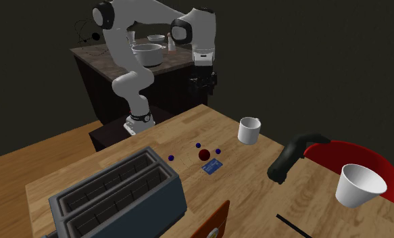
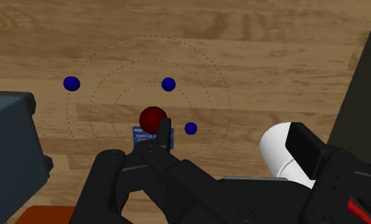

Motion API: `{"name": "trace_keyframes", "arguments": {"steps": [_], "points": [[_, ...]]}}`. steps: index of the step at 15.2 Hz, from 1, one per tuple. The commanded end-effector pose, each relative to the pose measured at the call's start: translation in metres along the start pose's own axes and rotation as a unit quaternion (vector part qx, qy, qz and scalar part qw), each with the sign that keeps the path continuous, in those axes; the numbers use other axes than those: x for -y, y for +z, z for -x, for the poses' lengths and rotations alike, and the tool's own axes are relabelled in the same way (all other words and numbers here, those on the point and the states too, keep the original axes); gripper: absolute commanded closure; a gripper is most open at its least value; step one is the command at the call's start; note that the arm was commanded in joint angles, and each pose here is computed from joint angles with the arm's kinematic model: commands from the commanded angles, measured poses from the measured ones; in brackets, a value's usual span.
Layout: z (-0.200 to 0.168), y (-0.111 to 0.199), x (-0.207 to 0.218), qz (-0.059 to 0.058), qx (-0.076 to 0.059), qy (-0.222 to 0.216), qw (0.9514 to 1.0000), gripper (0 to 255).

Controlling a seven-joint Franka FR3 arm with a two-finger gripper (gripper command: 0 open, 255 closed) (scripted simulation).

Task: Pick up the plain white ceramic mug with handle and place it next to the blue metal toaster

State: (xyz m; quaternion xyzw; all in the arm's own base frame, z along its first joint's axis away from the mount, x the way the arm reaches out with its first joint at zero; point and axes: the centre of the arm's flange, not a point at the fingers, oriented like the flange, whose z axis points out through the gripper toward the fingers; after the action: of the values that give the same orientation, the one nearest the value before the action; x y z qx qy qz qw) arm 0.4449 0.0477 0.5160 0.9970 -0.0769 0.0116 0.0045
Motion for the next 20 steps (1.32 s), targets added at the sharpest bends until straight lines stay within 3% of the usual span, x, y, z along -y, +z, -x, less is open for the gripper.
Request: {"name": "trace_keyframes", "arguments": {"steps": [1,16,20], "points": [[-0.021,0.013,0.016,-0.001,0.004,0.004,1.0000,0],[-0.159,0.115,0.124,-0.003,0.032,0.034,0.9989,0],[-0.161,0.133,0.127,-0.003,0.032,0.035,0.9989,0]]}}
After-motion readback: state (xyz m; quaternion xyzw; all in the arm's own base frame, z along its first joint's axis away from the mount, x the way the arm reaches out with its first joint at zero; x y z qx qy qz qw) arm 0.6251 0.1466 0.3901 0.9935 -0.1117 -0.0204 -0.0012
